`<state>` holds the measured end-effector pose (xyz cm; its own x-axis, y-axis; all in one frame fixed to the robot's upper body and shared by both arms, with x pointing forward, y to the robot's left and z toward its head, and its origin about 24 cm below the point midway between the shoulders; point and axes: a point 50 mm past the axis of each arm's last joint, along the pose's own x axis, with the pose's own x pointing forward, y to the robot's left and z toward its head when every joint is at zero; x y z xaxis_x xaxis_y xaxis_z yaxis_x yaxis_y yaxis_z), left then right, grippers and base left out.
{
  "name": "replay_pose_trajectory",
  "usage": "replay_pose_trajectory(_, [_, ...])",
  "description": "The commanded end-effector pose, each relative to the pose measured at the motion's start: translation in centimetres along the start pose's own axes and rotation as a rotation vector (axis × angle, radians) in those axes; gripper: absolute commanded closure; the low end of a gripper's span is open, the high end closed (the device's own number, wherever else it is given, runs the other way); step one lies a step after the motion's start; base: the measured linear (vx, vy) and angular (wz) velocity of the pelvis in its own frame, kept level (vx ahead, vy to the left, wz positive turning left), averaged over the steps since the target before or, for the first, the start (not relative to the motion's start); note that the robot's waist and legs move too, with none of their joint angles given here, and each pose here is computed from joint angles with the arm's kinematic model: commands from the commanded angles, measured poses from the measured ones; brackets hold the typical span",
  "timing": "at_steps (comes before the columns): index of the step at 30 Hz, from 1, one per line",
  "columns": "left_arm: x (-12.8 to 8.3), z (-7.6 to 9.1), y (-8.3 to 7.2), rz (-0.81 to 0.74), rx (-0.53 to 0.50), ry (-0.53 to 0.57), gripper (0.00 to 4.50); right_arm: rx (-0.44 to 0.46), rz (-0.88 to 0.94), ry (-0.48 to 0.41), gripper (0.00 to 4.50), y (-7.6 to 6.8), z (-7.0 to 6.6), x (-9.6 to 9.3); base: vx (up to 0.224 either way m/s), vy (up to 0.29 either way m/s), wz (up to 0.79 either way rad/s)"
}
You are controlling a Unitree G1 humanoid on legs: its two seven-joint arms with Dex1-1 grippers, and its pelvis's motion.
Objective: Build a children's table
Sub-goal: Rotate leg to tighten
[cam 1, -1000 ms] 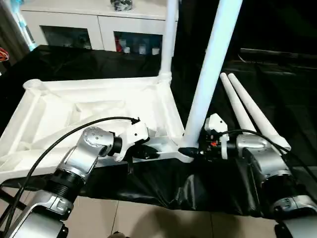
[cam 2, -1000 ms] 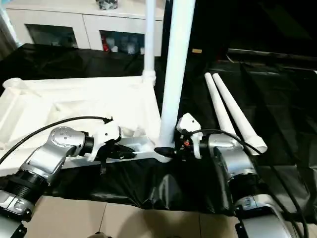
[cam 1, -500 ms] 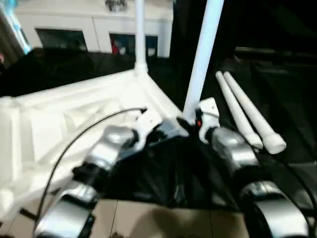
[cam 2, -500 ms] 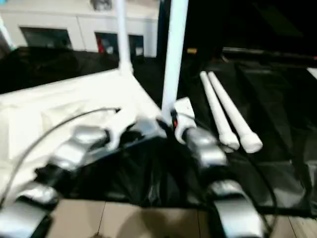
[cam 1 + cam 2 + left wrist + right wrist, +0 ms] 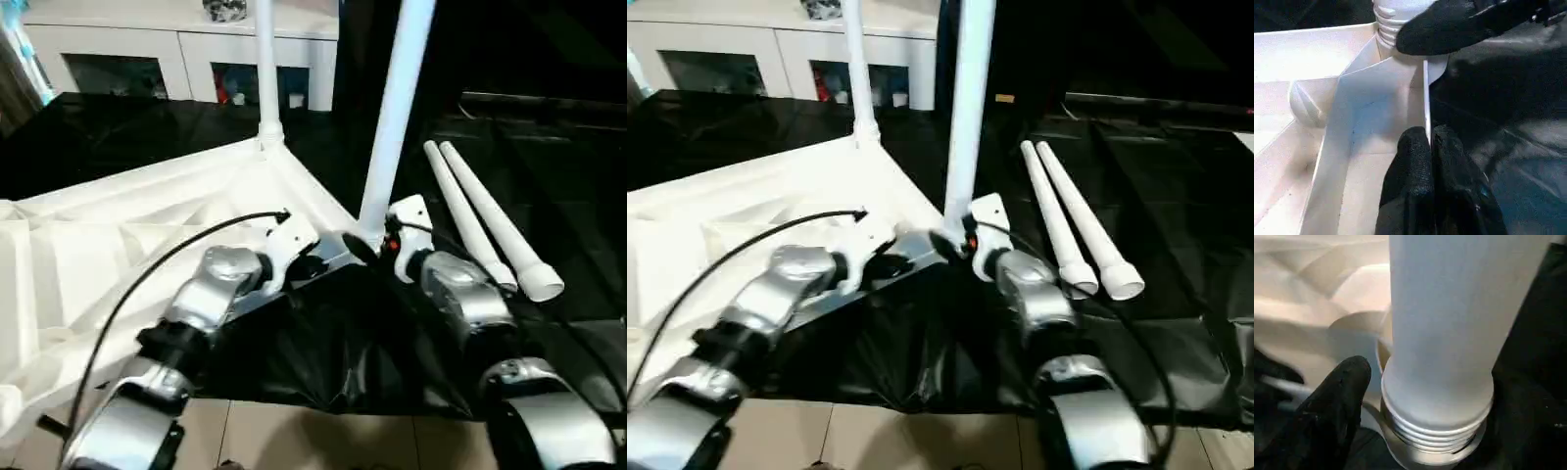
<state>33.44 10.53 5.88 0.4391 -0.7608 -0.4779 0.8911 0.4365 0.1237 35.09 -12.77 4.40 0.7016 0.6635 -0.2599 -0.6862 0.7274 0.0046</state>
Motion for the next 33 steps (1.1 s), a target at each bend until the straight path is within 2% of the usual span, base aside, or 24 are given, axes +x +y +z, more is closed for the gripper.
replay_pose_trajectory(1, [0.2,2.0,-0.9,-0.104,0.085,-0.088,4.50,-0.050,0.114,-0.003,0.65,1.0,0.3,0.2,0.000,0.000,0.00])
replay_pose_trajectory(9, [-1.0,1.3,-1.2,-0.203,0.112,-0.056,4.50,-0.096,0.260,0.011,0.65,0.8,0.2,-1.5,0.000,0.000,0.00])
replay_pose_trajectory(14, [-1.9,0.8,-1.2,-0.246,0.121,-0.038,4.50,-0.142,0.424,0.080,0.65,1.1,-0.3,-3.0,0.000,0.000,0.00])
replay_pose_trajectory(22, [-2.5,0.6,-1.5,-0.299,0.112,-0.027,4.50,-0.125,0.537,0.088,1.45,1.6,0.0,-3.8,0.000,0.000,0.00])
replay_pose_trajectory(25, [-2.5,0.5,-1.6,-0.302,0.108,-0.028,4.50,-0.114,0.554,0.091,1.68,2.0,-0.2,-3.8,0.000,0.000,0.00])
replay_pose_trajectory(30, [-2.0,0.7,-1.6,-0.266,0.099,-0.038,4.50,-0.101,0.538,0.089,1.77,2.6,-0.7,-3.4,0.000,0.000,0.00])
replay_pose_trajectory(33, [-0.6,1.5,-1.2,-0.154,0.069,-0.058,4.50,-0.103,0.330,0.131,1.78,2.6,-1.5,-1.5,0.000,0.000,0.00])
